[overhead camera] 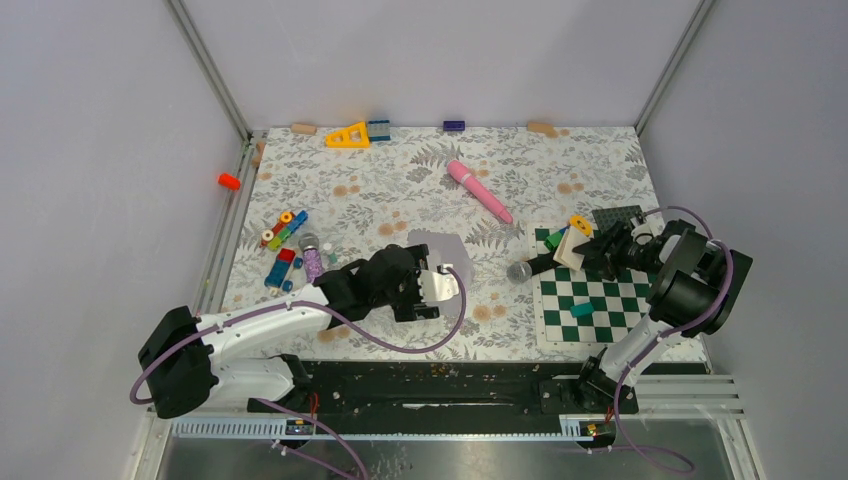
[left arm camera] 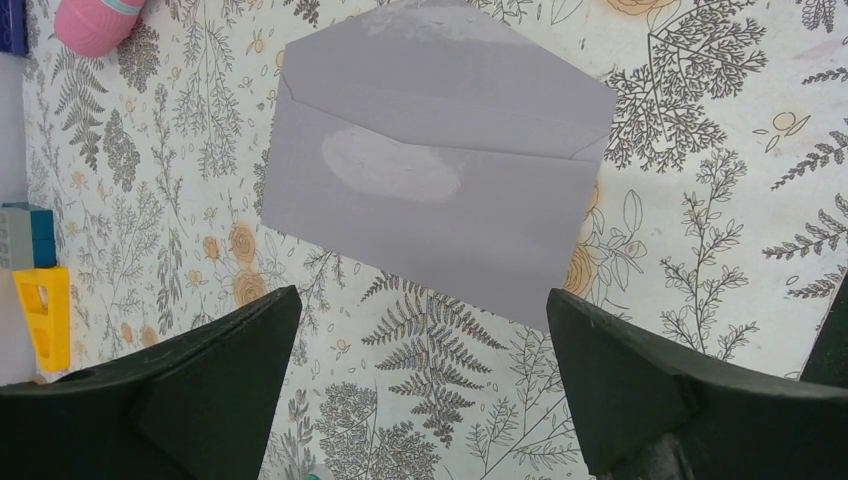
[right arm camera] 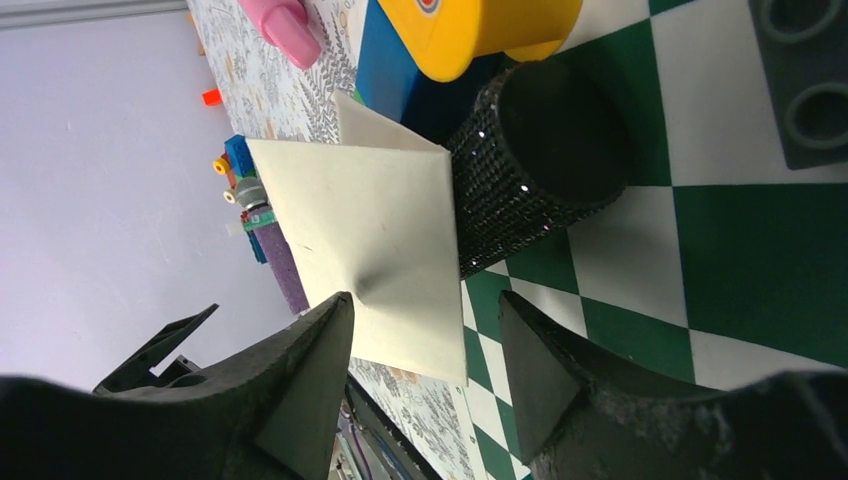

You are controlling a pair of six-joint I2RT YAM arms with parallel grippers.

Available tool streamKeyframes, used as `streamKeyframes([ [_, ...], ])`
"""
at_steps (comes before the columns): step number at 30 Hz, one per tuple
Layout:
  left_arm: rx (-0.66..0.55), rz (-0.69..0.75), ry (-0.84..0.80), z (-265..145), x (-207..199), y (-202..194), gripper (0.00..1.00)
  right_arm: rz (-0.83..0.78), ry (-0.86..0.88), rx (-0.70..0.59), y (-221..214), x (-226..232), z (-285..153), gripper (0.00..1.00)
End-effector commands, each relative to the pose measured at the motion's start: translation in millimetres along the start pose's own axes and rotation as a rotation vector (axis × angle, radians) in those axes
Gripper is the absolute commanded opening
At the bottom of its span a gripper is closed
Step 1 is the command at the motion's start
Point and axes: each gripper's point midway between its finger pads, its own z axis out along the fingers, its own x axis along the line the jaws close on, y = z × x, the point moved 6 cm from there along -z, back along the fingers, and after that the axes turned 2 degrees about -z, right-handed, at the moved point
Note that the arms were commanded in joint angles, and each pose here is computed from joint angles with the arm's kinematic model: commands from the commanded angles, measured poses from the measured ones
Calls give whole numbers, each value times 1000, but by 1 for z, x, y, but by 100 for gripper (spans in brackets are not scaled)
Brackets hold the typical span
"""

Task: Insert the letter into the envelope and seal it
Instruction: Pick up the letter from the center of the board.

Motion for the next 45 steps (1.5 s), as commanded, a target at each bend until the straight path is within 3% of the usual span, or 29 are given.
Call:
streamKeyframes([
  [1, -84, -13, 44, -11, 15, 22, 99, 3, 50, 5, 0, 5, 3, 60],
  [22, -83, -9, 51, -12, 15, 20, 99, -36, 94, -9, 1, 14, -1, 25],
  [27, -85, 0, 64, -12, 17, 21, 99, -78, 113, -31, 4, 26, -7, 12],
  [32, -88, -6, 95, -16, 30, 27, 99, -150, 151, -69, 7, 49, -20, 7],
  [39, -167, -176, 108, -41, 79, 63, 99, -429, 149, -163, -3, 111, -55, 4],
  [45, -288, -356, 62, -73, 113, 119, 99, -944, 60, -252, -45, 178, -68, 5],
])
